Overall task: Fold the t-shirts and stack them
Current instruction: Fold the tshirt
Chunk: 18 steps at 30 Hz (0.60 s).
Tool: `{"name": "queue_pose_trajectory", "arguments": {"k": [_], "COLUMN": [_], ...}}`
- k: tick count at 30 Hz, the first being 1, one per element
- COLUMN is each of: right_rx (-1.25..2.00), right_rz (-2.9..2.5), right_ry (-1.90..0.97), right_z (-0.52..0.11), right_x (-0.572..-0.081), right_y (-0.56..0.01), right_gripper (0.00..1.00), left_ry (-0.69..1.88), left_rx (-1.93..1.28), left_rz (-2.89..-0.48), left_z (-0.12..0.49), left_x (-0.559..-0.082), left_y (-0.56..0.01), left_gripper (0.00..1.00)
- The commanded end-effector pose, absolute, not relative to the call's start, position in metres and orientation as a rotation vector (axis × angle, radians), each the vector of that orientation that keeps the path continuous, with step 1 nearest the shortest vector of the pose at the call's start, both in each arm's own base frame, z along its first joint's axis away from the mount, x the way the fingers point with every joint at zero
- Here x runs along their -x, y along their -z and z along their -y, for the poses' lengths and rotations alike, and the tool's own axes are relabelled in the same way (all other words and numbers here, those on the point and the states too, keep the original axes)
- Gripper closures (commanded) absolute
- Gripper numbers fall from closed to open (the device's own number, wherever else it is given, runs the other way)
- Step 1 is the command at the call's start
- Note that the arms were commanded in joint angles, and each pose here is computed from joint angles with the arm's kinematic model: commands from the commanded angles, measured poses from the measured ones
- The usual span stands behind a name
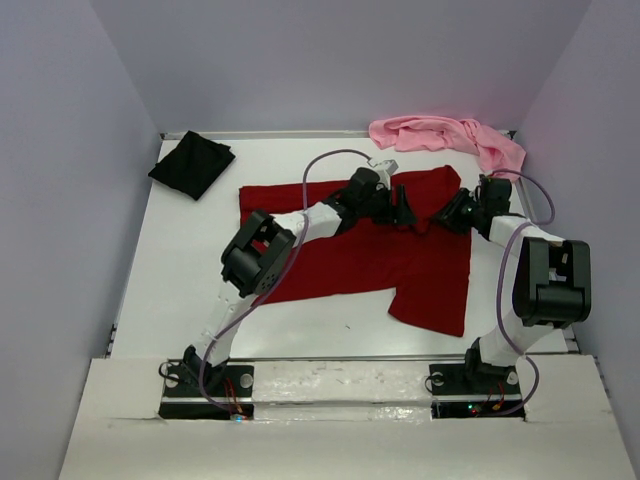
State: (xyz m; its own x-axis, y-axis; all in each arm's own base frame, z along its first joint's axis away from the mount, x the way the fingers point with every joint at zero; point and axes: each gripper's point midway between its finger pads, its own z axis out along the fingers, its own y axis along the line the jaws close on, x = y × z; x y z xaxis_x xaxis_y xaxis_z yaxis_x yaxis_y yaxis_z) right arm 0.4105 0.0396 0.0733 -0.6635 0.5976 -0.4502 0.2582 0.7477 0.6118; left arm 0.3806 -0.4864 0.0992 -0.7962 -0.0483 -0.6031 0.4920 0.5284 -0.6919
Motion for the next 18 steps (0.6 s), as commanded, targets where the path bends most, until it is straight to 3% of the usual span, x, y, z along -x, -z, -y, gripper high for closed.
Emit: {"name": "queue_pose_trajectory", "arguments": {"k": [1,18], "right_rx": [-0.620,-0.610], "right_rz": [-2.273,-2.267], "right_ry": [-0.650,-0.638], "right_z": [-0.032,-0.028], "right_x": [-0.415,-0.413], "right_y": [-0.074,-0.075], "right_gripper": [0.65,0.65], "left_ry": [1.226,0.744], "left_rx": [-0.404,-0.383], "left_rz": [-2.179,-2.246], "left_z": [0.508,0.476], "left_x": [-0.381,-0.405], "left_y": [-0.113,-0.099], "left_gripper": [0.29,0.29]}}
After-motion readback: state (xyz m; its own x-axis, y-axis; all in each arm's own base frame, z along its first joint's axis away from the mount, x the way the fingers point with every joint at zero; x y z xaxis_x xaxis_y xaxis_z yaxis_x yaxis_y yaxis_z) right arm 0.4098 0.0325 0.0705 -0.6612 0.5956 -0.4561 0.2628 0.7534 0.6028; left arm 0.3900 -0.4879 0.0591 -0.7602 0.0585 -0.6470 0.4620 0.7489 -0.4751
